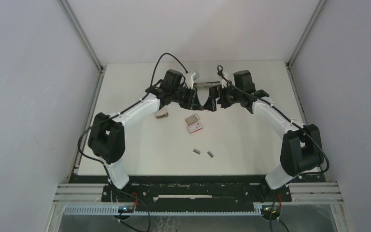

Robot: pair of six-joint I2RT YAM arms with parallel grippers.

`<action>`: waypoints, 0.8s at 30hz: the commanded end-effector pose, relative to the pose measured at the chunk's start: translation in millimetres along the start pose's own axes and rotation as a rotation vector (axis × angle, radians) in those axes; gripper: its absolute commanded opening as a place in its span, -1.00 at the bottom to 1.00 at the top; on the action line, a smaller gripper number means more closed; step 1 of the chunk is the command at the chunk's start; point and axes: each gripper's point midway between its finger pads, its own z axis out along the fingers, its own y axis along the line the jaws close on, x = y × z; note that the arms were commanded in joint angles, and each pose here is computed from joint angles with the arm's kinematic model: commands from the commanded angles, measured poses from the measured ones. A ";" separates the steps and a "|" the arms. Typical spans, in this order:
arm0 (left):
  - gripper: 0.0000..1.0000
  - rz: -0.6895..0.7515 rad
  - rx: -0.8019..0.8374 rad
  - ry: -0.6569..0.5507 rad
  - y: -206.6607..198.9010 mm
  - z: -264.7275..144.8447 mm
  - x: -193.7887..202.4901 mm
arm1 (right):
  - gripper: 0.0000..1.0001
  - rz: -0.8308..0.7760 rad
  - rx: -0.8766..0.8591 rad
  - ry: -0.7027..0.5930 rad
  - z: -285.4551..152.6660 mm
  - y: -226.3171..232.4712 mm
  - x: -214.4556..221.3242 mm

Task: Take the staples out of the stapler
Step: Unload the staple at the center of the board.

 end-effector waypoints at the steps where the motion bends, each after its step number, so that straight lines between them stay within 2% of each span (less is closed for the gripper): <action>1: -0.74 0.065 0.057 -0.073 -22.1 -25.2 -18.0 | 1.00 -0.042 0.080 0.015 -7.8 -20.9 3.4; 6: -0.75 0.049 0.093 -0.086 -19.9 -31.8 -22.4 | 0.98 -0.070 0.143 0.059 -11.1 -39.1 14.1; 12: -0.77 0.041 0.179 -0.086 -28.7 -36.0 -20.7 | 0.95 -0.053 0.133 0.087 -8.3 -50.3 25.5; 18: -0.77 0.036 0.237 -0.076 -36.4 -35.3 -17.3 | 0.93 -0.073 0.050 0.061 -8.1 -37.4 18.9; 24: -0.76 0.030 0.260 -0.057 -37.5 -31.8 -13.1 | 0.94 -0.119 -0.077 -0.026 -28.1 -12.2 -3.5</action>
